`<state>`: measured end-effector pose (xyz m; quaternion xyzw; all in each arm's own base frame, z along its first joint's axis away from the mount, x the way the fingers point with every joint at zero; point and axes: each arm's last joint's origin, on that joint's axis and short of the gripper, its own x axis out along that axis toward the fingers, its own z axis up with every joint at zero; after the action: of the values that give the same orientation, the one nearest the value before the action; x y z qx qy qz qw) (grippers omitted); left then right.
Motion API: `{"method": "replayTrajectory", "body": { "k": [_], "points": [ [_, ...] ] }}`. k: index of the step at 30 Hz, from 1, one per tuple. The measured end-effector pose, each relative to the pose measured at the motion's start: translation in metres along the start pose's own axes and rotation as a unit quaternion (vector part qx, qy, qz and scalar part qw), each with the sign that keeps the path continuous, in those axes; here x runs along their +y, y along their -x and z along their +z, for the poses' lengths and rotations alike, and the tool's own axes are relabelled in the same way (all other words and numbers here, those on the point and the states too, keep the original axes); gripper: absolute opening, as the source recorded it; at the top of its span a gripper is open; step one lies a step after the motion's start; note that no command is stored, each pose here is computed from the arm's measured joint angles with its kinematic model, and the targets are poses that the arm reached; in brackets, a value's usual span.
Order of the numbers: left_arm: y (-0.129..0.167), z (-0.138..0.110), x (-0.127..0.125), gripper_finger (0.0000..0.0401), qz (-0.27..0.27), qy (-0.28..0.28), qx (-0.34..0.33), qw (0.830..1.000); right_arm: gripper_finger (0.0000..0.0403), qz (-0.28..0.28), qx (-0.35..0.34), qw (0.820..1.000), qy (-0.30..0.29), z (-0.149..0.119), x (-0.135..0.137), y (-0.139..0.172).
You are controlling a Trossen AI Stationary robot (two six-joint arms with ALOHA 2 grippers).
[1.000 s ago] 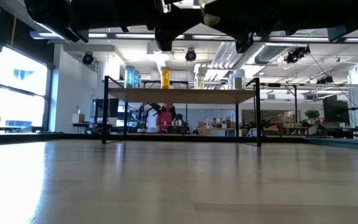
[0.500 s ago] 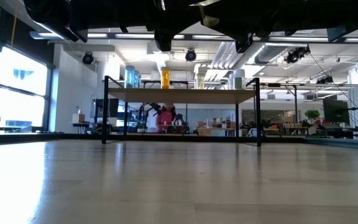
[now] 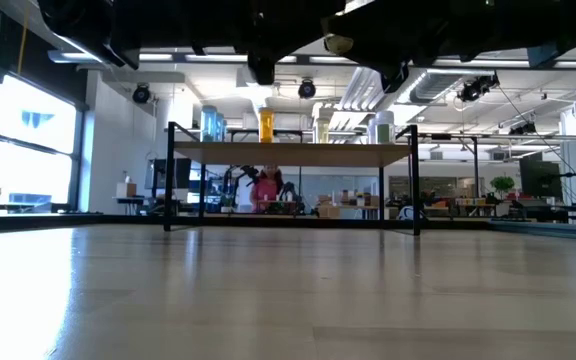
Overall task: Pick and place medicine bottles onto shelf by color
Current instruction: Put the yellow pill bottle on the shelf aligned with the other yellow pill bottle
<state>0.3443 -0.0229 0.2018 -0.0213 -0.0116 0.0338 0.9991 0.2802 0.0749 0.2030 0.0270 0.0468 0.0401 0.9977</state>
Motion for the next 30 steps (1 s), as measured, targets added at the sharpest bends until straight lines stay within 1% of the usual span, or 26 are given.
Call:
{"method": "replayTrajectory", "body": {
  "k": [4, 8, 15, 18, 20, 24, 28, 30],
  "points": [
    [0.000, -0.002, 0.001, 0.0094, 0.004, -0.001, 0.008, 1.000, 0.0159, -0.006, -0.001, 1.000, -0.001, 0.000, 0.000, 0.000],
    [0.000, -0.003, 0.001, 0.0093, 0.009, -0.004, 0.014, 1.000, 0.0184, -0.010, 0.008, 1.000, -0.009, -0.001, 0.000, 0.000],
    [0.001, -0.013, 0.006, 0.0093, 0.090, -0.042, 0.065, 0.993, 0.0194, -0.071, 0.051, 0.996, 0.003, -0.003, -0.005, 0.007],
    [0.002, -0.017, 0.008, 0.0093, 0.116, -0.050, 0.086, 0.988, 0.0195, -0.079, 0.055, 0.995, -0.001, 0.002, -0.006, 0.012],
    [0.003, -0.019, 0.008, 0.0093, 0.118, -0.059, 0.096, 0.987, 0.0195, -0.091, 0.052, 0.994, 0.005, 0.006, -0.007, 0.015],
    [0.003, -0.020, 0.008, 0.0093, 0.116, -0.064, 0.104, 0.986, 0.0195, -0.113, 0.017, 0.993, 0.036, 0.020, -0.010, 0.020],
    [0.003, -0.020, 0.008, 0.0092, 0.114, -0.063, 0.106, 0.986, 0.0195, -0.126, -0.016, 0.991, 0.053, 0.046, -0.016, 0.017],
    [0.003, -0.021, 0.008, 0.0092, 0.112, -0.063, 0.108, 0.986, 0.0195, -0.127, -0.011, 0.990, 0.065, 0.059, -0.020, 0.013]
  ]
}}
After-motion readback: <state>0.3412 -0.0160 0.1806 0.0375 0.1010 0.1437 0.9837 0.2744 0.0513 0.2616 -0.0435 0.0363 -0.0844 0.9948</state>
